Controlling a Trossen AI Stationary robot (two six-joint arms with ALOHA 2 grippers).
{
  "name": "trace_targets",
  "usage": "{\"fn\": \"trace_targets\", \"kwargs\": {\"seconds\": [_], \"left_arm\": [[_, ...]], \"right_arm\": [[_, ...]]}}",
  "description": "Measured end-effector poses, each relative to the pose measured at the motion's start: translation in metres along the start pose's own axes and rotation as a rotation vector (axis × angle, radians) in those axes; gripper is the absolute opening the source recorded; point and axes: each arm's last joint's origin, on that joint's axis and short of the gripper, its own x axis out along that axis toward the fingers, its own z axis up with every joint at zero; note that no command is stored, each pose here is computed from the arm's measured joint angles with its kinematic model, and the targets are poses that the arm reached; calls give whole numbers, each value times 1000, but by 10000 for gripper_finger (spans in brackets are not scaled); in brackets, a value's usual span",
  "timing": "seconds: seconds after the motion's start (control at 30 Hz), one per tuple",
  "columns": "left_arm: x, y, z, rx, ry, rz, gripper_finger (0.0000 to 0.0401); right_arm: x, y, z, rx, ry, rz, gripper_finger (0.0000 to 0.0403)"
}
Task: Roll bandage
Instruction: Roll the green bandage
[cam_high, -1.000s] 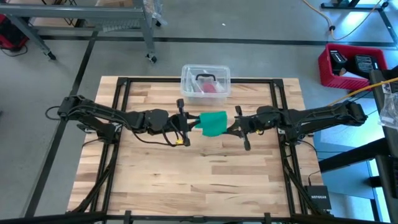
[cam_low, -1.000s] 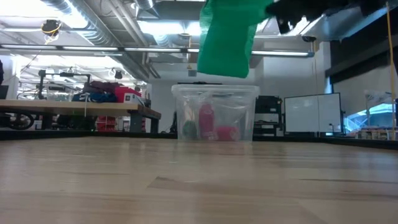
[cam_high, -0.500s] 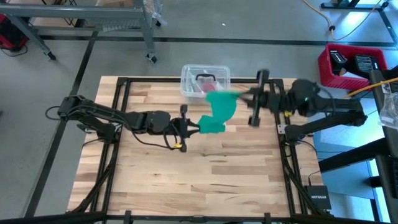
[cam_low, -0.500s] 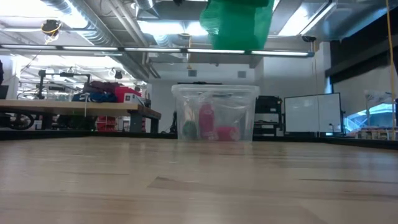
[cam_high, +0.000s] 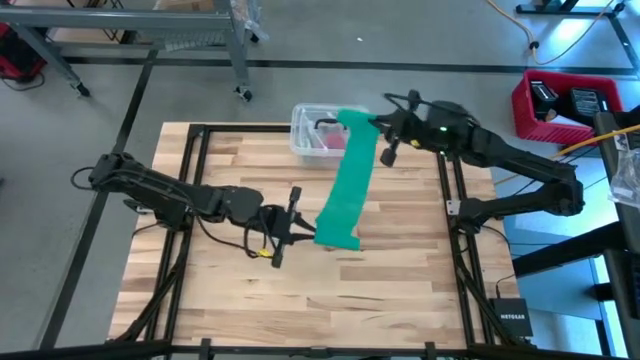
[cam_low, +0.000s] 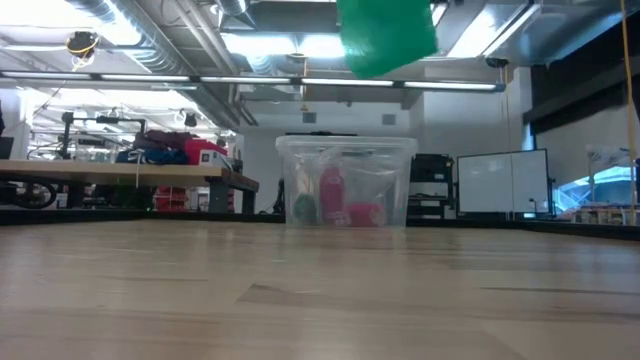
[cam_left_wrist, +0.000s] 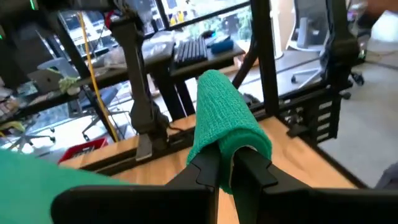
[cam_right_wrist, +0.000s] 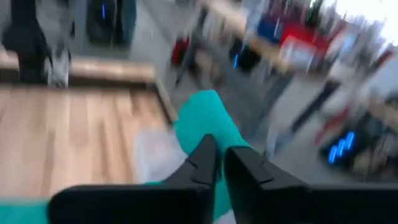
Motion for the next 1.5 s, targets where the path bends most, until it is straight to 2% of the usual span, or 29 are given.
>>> {"fn": "trace_targets", "kwargs": {"seconds": [0.07, 0.13, 0.3, 0.47, 0.53, 0.63, 0.77, 0.83, 0.93, 1.03, 1.1, 1.4, 1.5], "left_arm": [[-8, 2, 10, -14, -31, 10, 17], [-17, 6, 18, -45, -57, 70, 17], [-37, 21, 29, -117, -64, 230, 17], [-47, 31, 31, -142, -63, 267, 17], [-47, 34, 30, -137, -57, 277, 17], [-47, 36, 27, -117, -33, 283, 17], [-47, 40, 24, -89, -3, 293, 17], [-47, 44, 24, -92, -12, 311, 17], [-48, 51, 26, -118, -46, 349, 17], [-48, 55, 26, -125, -58, 371, 17], [-48, 56, 27, -115, -58, 376, 17], [-49, 62, 27, -74, -60, 409, 17], [-49, 63, 26, -73, -53, 413, 17]], "right_arm": [[9, 0, -14, 55, 124, 15, 62], [16, 3, -29, 89, 270, 40, 103], [18, 9, -52, 68, 505, 72, 220], [4, 6, -52, 75, 617, 95, 298], [-4, 4, -46, 105, 633, 99, 315], [-15, 4, -43, 132, 647, 182, 329], [-27, 6, -38, 178, 583, 364, 332], [-27, 7, -34, 209, 520, 418, 332], [-15, 13, -34, 264, 378, 483, 332], [3, 31, -42, 268, 225, 583, 332], [12, 42, -50, 267, 161, 590, 332], [38, 91, -63, 245, -184, 497, 333], [46, 101, -61, 234, -223, 556, 333]]}}
